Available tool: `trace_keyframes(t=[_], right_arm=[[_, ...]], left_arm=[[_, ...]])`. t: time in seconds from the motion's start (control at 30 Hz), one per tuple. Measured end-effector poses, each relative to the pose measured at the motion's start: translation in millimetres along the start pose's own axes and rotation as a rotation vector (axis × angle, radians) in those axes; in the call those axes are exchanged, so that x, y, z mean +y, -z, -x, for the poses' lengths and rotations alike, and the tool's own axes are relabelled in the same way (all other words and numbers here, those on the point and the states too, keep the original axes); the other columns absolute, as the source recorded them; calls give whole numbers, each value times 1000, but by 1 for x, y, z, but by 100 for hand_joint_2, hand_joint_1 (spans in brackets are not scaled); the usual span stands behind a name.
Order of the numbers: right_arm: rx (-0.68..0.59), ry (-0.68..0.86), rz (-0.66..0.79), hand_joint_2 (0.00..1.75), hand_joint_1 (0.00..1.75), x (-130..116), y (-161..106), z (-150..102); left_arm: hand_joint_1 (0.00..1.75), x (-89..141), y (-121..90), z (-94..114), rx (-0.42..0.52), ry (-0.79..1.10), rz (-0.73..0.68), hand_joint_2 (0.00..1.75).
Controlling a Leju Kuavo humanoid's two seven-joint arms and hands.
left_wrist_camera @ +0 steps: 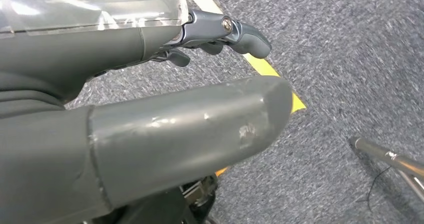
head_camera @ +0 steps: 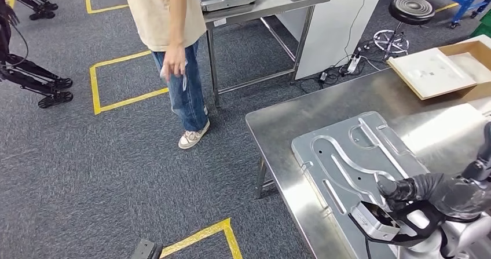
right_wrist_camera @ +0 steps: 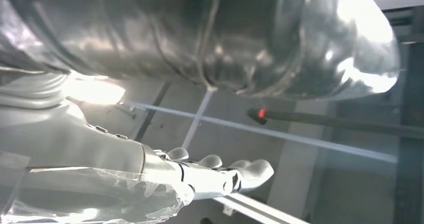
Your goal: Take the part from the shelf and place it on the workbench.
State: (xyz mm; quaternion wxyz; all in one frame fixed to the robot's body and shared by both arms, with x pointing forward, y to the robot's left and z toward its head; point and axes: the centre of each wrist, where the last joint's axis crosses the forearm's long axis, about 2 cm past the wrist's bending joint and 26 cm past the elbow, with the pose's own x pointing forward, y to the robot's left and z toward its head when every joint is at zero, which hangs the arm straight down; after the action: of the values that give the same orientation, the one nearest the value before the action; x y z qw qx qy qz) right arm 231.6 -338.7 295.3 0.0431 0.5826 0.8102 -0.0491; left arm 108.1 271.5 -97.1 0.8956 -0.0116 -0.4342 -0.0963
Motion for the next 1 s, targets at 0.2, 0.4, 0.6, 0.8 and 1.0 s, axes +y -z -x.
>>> trace_keyframes(t=[0.2, 0.4, 0.6, 0.8, 1.0], right_arm=[[2, -6, -3, 0, 0, -1, -1, 1], [6, -14, -5, 0, 0, -2, -1, 2], [-1, -21, 0, 0, 0, -5, 0, 3], [-5, -22, 4, 0, 0, -5, 1, 2], [-7, -24, 7, 0, 0, -5, 2, 3]], left_arm=[[0, -3, 0, 0, 0, -10, 16, 0], [0, -8, 2, -2, -3, -23, 34, 0], [0, -10, 3, -4, -10, -24, 37, 0], [0, -10, 5, -7, -22, -26, 36, 0], [0, -10, 7, -9, -28, -30, 30, 0]])
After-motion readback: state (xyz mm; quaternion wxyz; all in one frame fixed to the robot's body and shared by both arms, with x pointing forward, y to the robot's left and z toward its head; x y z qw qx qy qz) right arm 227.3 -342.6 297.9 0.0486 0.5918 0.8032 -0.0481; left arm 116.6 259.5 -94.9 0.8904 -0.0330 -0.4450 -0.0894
